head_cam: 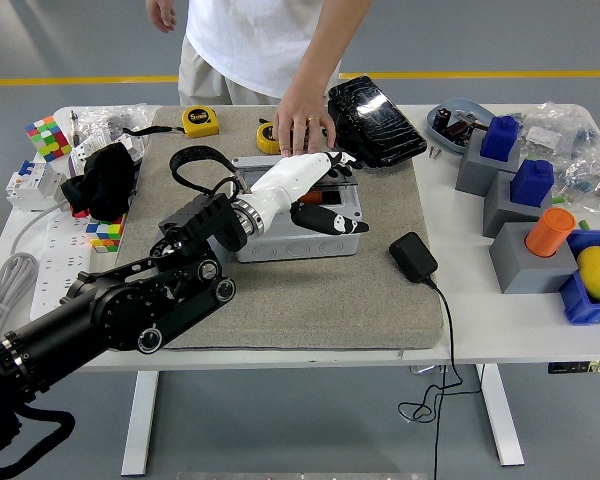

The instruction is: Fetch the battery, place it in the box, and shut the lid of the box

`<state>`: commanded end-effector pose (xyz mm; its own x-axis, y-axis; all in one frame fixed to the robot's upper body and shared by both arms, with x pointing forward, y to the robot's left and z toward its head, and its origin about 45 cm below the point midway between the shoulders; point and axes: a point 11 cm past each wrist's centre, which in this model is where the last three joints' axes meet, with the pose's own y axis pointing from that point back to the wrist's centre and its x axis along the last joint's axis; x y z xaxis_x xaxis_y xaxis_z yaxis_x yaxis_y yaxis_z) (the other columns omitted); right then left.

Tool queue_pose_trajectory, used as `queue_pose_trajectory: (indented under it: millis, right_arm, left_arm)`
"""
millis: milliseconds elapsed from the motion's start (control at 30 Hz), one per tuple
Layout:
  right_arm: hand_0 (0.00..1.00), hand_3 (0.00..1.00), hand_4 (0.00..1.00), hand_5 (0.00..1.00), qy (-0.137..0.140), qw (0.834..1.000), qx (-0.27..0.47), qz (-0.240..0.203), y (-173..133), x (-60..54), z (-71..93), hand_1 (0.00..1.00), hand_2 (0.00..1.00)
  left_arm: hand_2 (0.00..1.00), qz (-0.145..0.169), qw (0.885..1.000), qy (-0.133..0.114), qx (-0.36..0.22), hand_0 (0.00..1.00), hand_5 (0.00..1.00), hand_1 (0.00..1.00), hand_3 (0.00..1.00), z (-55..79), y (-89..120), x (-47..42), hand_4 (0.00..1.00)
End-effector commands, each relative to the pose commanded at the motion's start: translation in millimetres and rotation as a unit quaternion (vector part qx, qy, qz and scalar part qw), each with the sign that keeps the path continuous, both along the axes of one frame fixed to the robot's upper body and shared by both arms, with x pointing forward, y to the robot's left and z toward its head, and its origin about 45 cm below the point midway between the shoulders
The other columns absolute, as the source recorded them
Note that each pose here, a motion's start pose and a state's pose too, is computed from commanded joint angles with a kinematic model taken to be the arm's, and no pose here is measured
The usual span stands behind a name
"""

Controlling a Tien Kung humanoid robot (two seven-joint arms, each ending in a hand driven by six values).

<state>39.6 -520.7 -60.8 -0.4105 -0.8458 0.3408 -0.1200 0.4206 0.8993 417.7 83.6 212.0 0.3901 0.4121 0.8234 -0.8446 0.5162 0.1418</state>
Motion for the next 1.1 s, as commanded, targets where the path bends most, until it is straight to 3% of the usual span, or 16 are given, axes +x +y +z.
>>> queue_pose_trajectory:
  millis: [300,500,733,867,1033,1100]
  right_arm:
    - [0.545,0.544,0.924,0.488,-0.002,1.0,0.001,0.001,1.4,1.4,-0.6,0.601,0.592]
    - [0.546,0.544,0.924,0.488,-0.002,1.0,0.0,0.0,1.0,2.2,-0.3,0.601,0.592]
    - [0.546,0.544,0.924,0.488,-0.004,1.0,0.0,0.0,0.0,3.9,0.4,0.601,0.592]
    - [0.546,0.544,0.924,0.488,-0.006,1.0,-0.001,0.001,-0.2,6.2,0.8,0.601,0.592]
    - [0.546,0.544,0.924,0.488,-0.009,1.0,-0.001,0.003,-0.8,9.2,1.7,0.601,0.592]
    - [0.546,0.544,0.924,0.488,-0.009,1.0,-0.002,0.002,-1.4,9.3,2.0,0.601,0.592]
  left_arm:
    - [0.767,0.002,1.0,0.012,-0.024,0.598,0.453,0.722,0.812,2.8,3.1,-6.2,0.998]
    - [0.766,0.025,0.993,0.009,-0.114,0.594,0.453,0.721,0.813,18.8,19.0,-10.8,0.998]
    - [0.724,0.072,0.955,0.027,-0.287,0.629,0.447,0.71,0.771,28.5,55.8,-16.6,0.998]
    - [0.724,0.098,0.937,0.039,-0.334,0.629,0.447,0.71,0.771,23.5,76.0,-18.7,0.998]
    - [0.7,0.149,0.895,0.068,-0.415,0.604,0.441,0.687,0.741,11.5,107.8,-24.2,0.998]
    - [0.7,0.163,0.889,0.064,-0.424,0.604,0.441,0.687,0.741,9.6,120.6,-26.4,0.998]
